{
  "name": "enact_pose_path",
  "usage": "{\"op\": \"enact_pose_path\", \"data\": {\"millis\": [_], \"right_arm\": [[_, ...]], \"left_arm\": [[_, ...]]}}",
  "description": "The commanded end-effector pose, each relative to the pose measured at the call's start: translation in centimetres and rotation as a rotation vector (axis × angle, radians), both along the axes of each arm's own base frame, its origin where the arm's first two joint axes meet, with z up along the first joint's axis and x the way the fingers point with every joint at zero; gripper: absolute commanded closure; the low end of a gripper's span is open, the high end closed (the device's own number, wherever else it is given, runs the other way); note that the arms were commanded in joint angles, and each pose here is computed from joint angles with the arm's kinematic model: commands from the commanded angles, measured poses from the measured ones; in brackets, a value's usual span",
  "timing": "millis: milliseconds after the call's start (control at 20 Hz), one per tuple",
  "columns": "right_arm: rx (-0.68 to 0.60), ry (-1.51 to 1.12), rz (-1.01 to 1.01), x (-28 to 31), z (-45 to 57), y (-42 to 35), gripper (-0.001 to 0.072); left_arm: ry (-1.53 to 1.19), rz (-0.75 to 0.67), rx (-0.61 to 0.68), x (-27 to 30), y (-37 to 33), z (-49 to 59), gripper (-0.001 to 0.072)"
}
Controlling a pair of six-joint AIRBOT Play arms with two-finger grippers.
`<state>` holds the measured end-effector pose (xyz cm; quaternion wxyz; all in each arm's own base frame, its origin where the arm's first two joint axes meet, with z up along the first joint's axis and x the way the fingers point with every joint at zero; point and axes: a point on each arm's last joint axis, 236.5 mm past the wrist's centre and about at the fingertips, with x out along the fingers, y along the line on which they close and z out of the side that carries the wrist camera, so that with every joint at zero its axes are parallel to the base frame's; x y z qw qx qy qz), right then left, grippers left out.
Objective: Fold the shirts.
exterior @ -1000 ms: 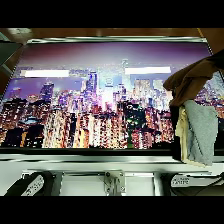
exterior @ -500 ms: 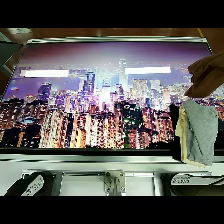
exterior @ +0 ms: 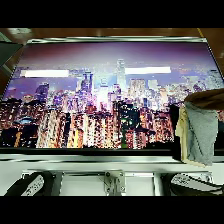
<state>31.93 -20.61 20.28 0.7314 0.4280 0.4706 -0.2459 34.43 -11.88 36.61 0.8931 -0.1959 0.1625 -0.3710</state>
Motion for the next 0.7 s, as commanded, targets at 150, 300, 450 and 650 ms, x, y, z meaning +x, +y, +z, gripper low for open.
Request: {"op": "enact_pose_path", "data": {"millis": [150,300,450,650], "right_arm": [[0.107,0.392,-0.040,-9.5,-9.8,2.5,0.0647],[0.192,0.577,-0.019,-14.0,-14.8,4.8,0.0647],[0.142,0.764,-0.038,-19.1,-17.1,4.5,0.0647],[0.068,0.865,-0.025,-21.6,-17.7,3.1,0.0412]], "left_arm": [[0.003,0.000,0.000,0.2,0.1,-0.1,0.0669],[0.002,0.000,0.000,0.2,0.0,-0.1,0.0670],[0.003,0.000,0.000,0.2,0.0,-0.1,0.0670],[0.003,0.001,-0.001,0.2,0.1,-0.1,0.0670]]}}
